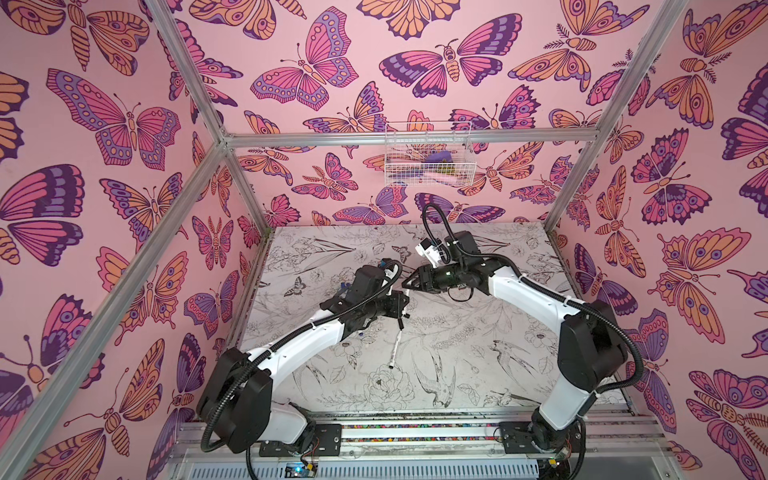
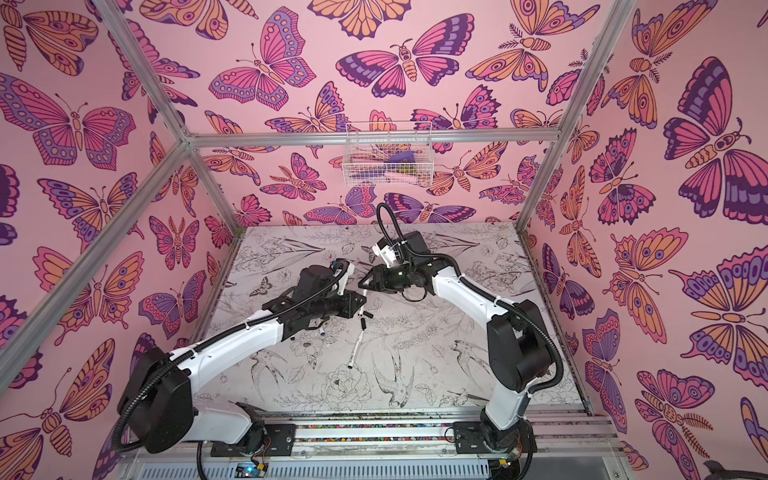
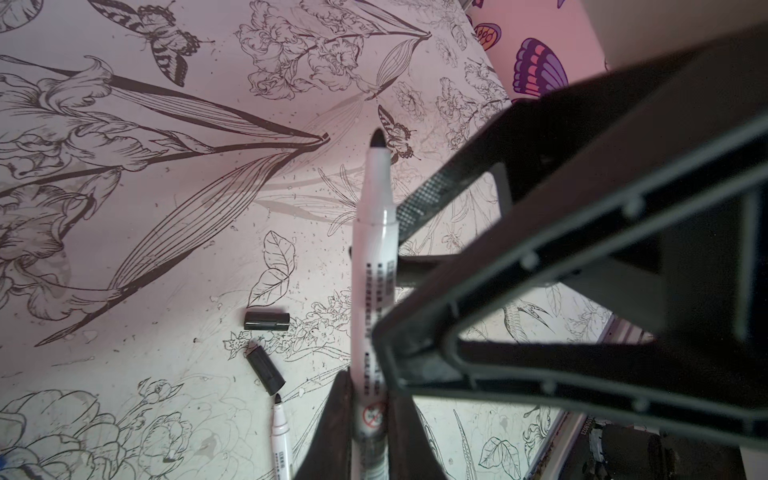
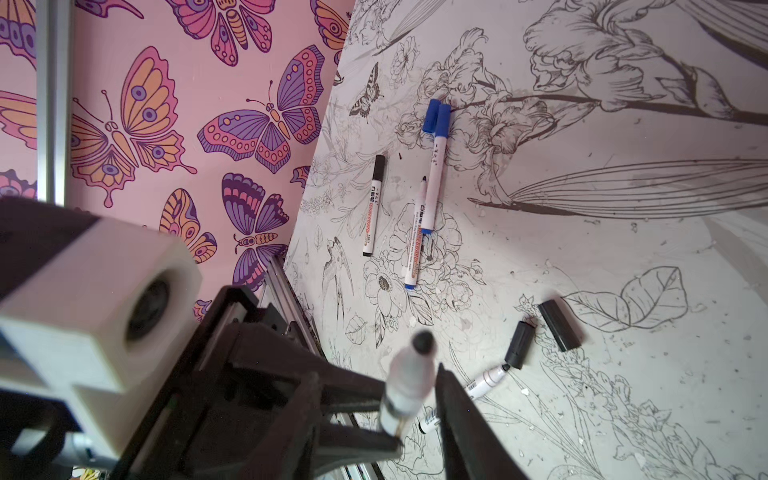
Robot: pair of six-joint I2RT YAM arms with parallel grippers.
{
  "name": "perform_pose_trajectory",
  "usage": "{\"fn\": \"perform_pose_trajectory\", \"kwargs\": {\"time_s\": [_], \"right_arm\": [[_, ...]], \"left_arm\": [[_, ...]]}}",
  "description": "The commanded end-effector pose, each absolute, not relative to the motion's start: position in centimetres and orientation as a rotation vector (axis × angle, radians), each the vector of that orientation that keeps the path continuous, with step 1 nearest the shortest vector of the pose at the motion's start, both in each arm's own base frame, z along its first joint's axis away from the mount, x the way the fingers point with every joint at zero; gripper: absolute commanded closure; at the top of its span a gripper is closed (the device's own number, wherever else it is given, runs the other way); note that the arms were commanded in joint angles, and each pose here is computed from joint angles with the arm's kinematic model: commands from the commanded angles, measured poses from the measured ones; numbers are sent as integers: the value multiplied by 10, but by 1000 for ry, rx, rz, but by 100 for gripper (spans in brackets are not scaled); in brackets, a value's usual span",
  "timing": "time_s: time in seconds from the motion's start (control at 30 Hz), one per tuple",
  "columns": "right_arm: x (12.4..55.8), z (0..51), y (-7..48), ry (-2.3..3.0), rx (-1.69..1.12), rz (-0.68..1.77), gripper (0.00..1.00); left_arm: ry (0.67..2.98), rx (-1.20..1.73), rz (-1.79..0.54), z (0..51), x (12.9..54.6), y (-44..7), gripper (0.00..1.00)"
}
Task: Insert the pens into the pen caps
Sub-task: 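Lift the white marker upright with the left gripper while the right gripper approaches, then lower the right gripper onto a loose black cap and grasp it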
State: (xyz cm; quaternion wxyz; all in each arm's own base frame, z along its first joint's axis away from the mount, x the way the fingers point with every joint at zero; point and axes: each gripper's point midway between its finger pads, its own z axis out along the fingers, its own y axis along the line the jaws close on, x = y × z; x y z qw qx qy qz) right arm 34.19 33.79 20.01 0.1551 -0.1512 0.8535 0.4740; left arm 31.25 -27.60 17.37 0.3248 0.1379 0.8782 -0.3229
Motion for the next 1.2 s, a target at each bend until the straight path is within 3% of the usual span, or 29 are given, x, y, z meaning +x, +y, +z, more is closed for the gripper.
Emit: {"fn": "perform_pose_trajectory", "kwargs": {"time_s": [0.0,0.07,0.2,0.33,0.4,0.97,1.17], "right_arm": [[348,206,348,2417,-461,1364,68],[348,206,349,2414,-461,1368,80],[344,207,347,2408,-473,1369,89],[340,210,346,2403,-487,1383,92],[337,210,346,2403,-492,1391,93],[330,217,344,2392,-514,1414,97],[327,213,341,2410,-526,1387,98]], "left_arm": [[2274,378,-887,180,306,-281,100],[2273,381,-882,179,307,-282,100],[2284,369,-874,176,308,-282,100],[2283,354,-864,175,312,-281,70],[2276,349,-855,176,315,-281,64],[2257,378,-863,181,327,-293,73],[2248,390,-864,183,326,-293,86]]}}
